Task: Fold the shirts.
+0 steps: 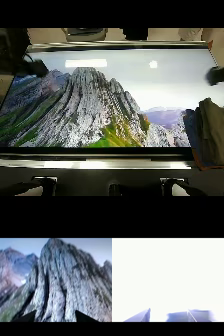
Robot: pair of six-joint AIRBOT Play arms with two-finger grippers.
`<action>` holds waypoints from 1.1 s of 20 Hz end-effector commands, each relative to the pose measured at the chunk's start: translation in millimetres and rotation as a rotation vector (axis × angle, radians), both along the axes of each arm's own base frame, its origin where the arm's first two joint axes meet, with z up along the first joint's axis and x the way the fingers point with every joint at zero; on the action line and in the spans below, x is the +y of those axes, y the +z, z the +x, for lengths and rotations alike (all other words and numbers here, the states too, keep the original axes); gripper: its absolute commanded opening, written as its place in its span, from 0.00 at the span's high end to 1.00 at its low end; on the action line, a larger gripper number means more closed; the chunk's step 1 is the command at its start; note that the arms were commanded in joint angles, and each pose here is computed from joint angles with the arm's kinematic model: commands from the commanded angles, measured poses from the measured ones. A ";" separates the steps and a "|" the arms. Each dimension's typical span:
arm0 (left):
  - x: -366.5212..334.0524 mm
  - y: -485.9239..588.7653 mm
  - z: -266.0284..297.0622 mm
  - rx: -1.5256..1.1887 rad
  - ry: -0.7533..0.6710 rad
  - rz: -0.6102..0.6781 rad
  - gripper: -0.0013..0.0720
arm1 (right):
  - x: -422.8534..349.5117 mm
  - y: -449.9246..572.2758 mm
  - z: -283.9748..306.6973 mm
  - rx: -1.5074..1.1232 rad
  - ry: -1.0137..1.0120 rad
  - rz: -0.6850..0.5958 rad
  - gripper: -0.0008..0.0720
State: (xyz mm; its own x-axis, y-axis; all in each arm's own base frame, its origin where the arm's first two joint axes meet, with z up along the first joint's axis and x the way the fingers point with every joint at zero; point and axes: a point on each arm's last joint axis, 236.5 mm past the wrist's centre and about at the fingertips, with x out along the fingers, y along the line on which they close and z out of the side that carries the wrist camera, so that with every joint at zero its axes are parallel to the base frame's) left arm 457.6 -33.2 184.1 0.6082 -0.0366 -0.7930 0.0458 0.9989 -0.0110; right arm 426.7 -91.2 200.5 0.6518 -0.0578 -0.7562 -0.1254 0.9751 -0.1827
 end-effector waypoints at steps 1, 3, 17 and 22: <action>23.3 -103.1 -66.7 0.410 0.094 0.100 0.10 | 105.3 -98.4 -33.7 0.423 0.226 0.110 0.25; 10.0 -138.8 -89.8 0.478 0.078 0.043 0.10 | 121.4 -126.7 -45.8 0.525 0.264 0.116 0.25; -11.0 -144.3 -78.3 0.414 0.069 -0.056 0.10 | 118.2 -135.2 -53.6 0.569 0.264 0.085 0.24; -11.0 -144.4 -78.5 0.414 0.068 -0.056 0.10 | 118.2 -135.2 -53.6 0.569 0.264 0.085 0.24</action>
State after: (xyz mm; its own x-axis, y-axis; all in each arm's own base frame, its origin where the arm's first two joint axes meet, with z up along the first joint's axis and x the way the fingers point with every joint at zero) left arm 378.9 -44.0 39.7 0.2398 -0.0561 -0.9692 -0.0399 0.9969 -0.0675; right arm 373.5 26.9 65.9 0.1337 0.1256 -0.9830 -0.4187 0.9062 0.0589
